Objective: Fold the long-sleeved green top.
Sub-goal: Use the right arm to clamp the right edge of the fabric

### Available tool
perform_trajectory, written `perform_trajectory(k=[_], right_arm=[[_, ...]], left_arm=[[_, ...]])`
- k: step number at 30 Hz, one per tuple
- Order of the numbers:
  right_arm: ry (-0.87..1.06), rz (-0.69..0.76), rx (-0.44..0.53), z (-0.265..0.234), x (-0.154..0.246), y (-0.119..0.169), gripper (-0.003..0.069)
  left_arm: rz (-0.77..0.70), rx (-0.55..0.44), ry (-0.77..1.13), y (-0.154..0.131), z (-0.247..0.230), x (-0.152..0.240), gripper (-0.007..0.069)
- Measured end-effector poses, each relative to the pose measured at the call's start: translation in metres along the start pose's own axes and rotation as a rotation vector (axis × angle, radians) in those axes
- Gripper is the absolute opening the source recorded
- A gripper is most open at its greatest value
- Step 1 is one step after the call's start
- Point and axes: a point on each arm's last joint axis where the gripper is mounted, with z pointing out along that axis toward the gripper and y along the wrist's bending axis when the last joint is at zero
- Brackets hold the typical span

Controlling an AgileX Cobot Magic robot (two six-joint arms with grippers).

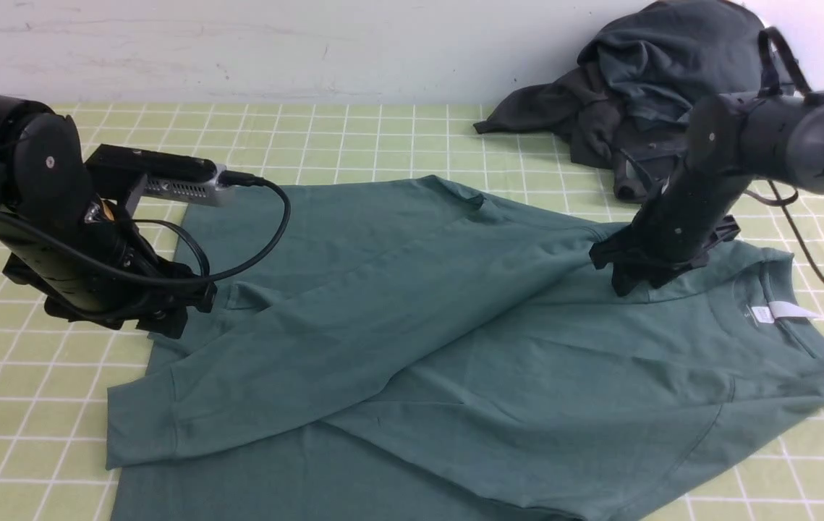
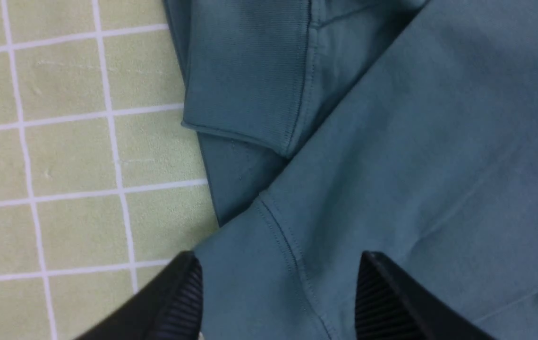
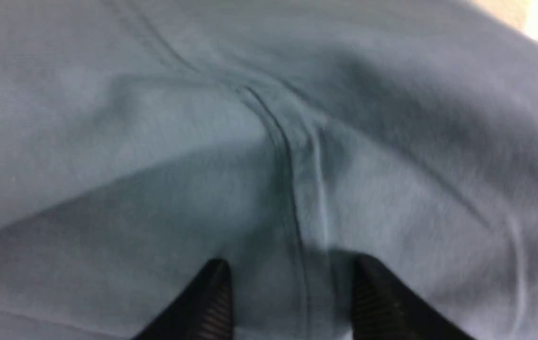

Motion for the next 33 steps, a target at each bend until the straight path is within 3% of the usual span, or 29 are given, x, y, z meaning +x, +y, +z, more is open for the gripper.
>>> perform_trajectory(k=[2, 3, 4, 6, 19, 24, 29, 30, 33], right_arm=[[0.003, -0.043, 0.001, 0.000, 0.000, 0.002, 0.0185], [0.004, -0.043, 0.001, 0.001, 0.000, 0.002, 0.0185], [0.001, -0.067, 0.005, 0.000, -0.002, 0.001, 0.0099], [-0.004, -0.082, 0.021, 0.000, -0.004, -0.001, 0.0024], [-0.172, -0.081, 0.160, -0.012, -0.029, -0.045, -0.0001], [-0.179, -0.039, 0.146, -0.015, -0.032, -0.046, 0.0034], [-0.227, 0.000, 0.082, -0.032, -0.045, -0.039, 0.0168], [-0.256, 0.003, 0.046, -0.038, -0.051, -0.031, 0.0235], [-0.319, -0.037, -0.025, -0.042, -0.059, -0.007, 0.0310]], left_arm=[[0.001, 0.001, -0.011, 0.000, 0.000, -0.001, 0.0410], [0.001, 0.001, -0.012, 0.000, 0.000, -0.001, 0.0410], [0.001, 0.001, -0.023, 0.000, 0.000, -0.002, 0.0410], [0.001, 0.001, -0.027, 0.000, 0.000, -0.002, 0.0410], [0.001, 0.002, -0.036, 0.000, 0.000, -0.003, 0.0410], [0.001, 0.002, -0.036, 0.000, 0.000, -0.003, 0.0410], [0.001, 0.002, -0.044, 0.000, 0.000, -0.004, 0.0410], [0.001, 0.002, -0.043, 0.000, 0.002, -0.005, 0.0410], [0.002, 0.002, -0.020, -0.001, 0.011, -0.004, 0.0410]])
